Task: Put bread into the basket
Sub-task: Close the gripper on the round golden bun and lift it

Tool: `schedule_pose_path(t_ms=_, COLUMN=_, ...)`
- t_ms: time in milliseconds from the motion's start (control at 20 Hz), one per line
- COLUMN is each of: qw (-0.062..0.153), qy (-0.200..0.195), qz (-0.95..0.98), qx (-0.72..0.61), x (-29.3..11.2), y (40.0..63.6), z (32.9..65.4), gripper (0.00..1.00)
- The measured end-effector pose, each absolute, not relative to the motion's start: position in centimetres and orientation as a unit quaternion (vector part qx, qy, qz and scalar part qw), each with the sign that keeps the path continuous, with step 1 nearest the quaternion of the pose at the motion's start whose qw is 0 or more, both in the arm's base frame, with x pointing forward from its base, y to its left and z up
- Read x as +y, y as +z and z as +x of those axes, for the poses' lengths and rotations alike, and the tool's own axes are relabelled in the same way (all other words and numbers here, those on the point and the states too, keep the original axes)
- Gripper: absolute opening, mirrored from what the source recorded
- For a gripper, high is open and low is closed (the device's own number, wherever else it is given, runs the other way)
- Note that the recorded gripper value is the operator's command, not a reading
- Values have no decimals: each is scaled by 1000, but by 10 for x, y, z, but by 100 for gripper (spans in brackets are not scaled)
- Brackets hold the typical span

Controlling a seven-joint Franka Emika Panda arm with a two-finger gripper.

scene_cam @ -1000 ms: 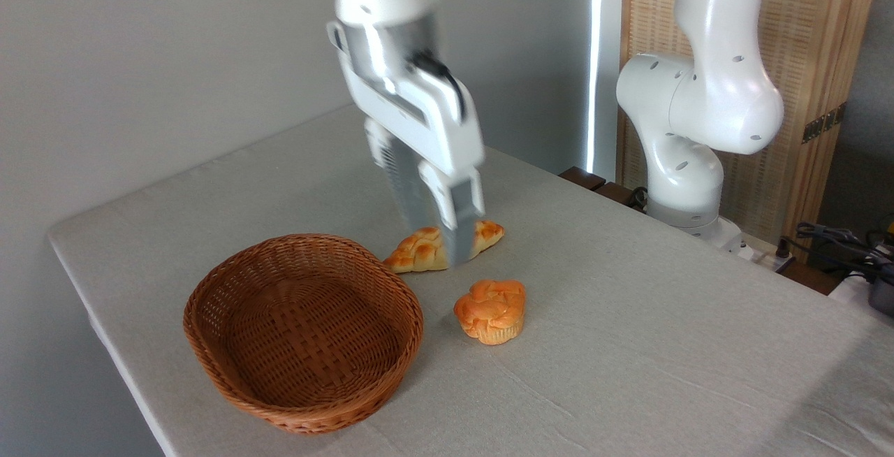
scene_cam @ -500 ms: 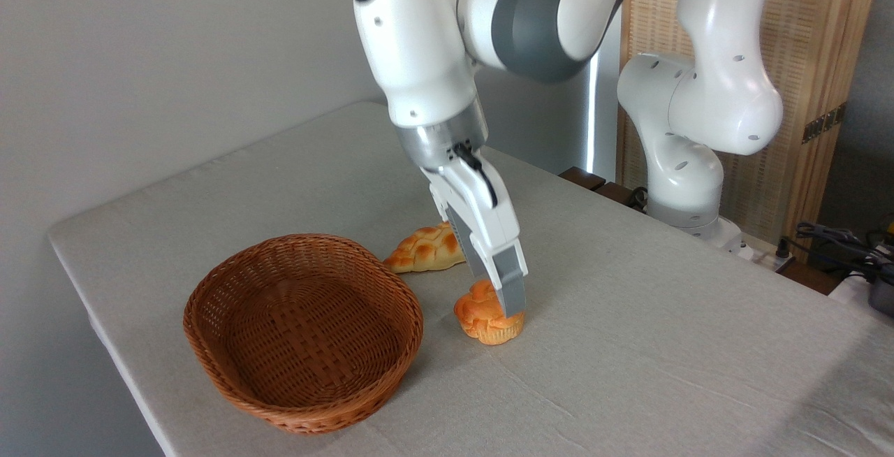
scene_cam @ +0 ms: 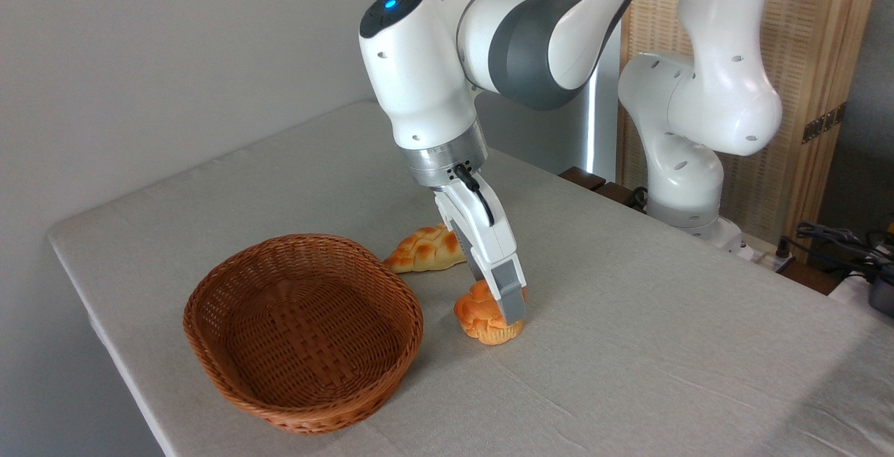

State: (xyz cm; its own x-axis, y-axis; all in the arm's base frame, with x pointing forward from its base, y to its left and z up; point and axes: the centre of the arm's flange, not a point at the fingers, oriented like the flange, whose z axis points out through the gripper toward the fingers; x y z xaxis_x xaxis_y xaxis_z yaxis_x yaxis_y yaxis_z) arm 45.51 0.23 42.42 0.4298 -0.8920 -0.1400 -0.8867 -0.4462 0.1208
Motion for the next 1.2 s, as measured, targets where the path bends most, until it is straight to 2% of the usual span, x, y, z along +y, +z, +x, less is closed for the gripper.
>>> schedule_pose_path(t_ms=200, qw=12, qy=-87, qz=845, qx=-527, x=2, y=420, z=455, gripper=49)
schedule_pose_path(t_ms=450, qw=13, qy=-88, qz=845, qx=-528, x=1, y=413, z=453, gripper=24)
schedule_pose_path(t_ms=1200, qw=14, qy=-88, qz=837, qx=-540, x=1, y=413, z=453, gripper=22)
